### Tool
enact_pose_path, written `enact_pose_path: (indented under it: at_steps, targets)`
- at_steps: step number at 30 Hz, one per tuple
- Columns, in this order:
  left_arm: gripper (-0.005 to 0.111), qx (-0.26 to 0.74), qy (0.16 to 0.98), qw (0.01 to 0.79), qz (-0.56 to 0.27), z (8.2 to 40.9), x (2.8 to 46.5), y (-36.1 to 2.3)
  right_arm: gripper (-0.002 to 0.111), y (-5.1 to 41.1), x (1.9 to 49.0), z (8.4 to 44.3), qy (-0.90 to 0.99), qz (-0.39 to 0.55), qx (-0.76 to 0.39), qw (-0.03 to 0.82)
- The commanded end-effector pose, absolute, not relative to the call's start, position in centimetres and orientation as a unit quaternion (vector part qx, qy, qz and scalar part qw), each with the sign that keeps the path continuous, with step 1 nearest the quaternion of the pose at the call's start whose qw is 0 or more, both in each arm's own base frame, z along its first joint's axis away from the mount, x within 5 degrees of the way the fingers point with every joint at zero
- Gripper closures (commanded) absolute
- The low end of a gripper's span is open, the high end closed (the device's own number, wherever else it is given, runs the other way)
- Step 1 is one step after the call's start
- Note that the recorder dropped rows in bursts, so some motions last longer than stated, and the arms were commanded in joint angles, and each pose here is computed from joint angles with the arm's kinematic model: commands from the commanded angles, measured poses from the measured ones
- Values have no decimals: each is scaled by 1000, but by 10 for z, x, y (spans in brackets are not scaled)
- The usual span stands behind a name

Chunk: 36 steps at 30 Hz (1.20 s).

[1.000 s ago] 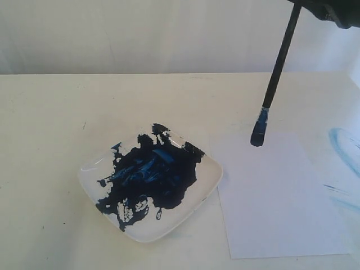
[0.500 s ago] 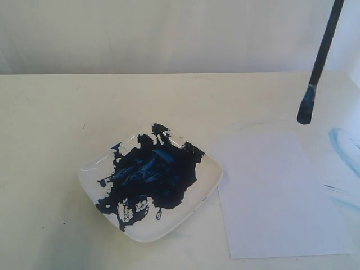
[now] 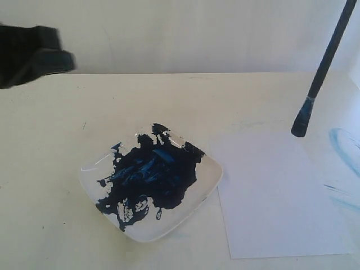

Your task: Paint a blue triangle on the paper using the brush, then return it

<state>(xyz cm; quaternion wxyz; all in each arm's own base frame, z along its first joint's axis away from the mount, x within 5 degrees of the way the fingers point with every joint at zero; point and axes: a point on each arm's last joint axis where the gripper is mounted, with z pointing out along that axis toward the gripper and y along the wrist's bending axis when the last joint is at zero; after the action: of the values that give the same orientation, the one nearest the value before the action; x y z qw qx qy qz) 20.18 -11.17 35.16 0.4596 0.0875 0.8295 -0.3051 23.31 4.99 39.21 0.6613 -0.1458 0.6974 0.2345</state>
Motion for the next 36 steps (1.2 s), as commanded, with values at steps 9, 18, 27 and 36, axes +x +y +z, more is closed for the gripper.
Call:
enact_pose_path:
  at_steps: [9, 18, 27, 36]
  targets:
    - [107, 405, 776, 175, -450, 249, 193, -295, 108, 41, 230, 397, 697, 208, -108, 678]
    - [107, 368, 801, 148, -449, 175, 209, -323, 108, 44, 247, 381, 715, 228, -111, 651]
    - [107, 366, 788, 165, -466, 158, 225, -343, 108, 47, 261, 367, 720, 222, -140, 642]
    - [107, 367, 821, 119, -421, 137, 226, -340, 108, 49, 269, 357, 727, 227, -153, 629]
